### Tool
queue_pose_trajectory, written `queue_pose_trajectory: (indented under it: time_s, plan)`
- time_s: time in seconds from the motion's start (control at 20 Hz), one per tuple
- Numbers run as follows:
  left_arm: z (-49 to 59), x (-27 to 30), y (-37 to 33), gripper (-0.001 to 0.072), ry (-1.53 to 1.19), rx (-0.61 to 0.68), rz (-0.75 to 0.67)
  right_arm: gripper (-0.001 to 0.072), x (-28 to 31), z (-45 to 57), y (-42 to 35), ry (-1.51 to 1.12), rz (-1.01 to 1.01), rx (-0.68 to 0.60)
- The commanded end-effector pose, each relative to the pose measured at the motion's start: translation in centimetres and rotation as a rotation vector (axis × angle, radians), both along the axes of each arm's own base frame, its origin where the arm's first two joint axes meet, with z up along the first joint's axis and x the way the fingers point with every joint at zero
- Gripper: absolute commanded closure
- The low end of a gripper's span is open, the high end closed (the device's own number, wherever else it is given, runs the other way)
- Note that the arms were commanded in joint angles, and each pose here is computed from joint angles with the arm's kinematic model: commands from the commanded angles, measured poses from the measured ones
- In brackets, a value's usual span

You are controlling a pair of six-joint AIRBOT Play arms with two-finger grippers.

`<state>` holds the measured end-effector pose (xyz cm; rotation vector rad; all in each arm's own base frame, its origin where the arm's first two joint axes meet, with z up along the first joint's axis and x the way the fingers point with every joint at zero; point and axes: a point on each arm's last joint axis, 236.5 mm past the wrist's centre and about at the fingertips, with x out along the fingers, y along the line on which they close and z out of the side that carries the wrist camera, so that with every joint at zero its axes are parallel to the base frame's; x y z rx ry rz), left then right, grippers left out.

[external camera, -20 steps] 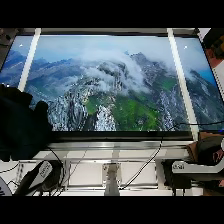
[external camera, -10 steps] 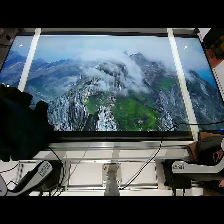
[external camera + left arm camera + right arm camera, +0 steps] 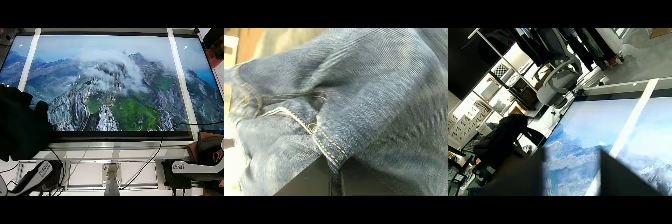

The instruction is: Fold the clothes and pants, and hang the long-sleeved shirts on hangers.

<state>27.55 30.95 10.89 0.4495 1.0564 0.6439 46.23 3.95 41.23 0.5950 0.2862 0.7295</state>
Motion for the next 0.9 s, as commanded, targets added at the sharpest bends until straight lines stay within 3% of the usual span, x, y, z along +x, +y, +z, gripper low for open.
queue_pose_trajectory:
  time_s: [0.0, 0.1, 0.35, 0.5, 0.6, 0.85]
  plan:
    - [5.3, 1.4, -3.2, 0.0679, -0.282, -0.028, 0.057, 0.0692, 0.0, 0.0, 0.0, -0.001, -0.002, -0.005]
    - [11.6, 4.0, -9.7, 0.0680, -0.533, -0.092, -0.085, 0.0691, 0.4, -1.1, -0.4, 0.022, -0.022, -0.041]
    - [29.4, 5.5, -30.7, 0.0681, -1.234, -0.640, -0.582, 0.0693, 2.6, -5.3, -3.0, 0.138, -0.134, -0.083]
    - [36.1, 4.8, -38.8, 0.0681, -1.478, -0.840, -0.831, 0.0693, 3.8, -5.2, -4.7, 0.120, -0.221, -0.097]
    - [37.2, 6.0, -44.9, 0.0681, -1.499, -0.956, -0.954, 0.0694, 4.2, -5.7, -5.7, 0.124, -0.261, -0.127]
    - [37.5, 12.0, -56.6, 0.0681, -1.404, -1.057, -1.094, 0.0694, 4.4, -7.0, -7.9, 0.161, -0.336, -0.190]
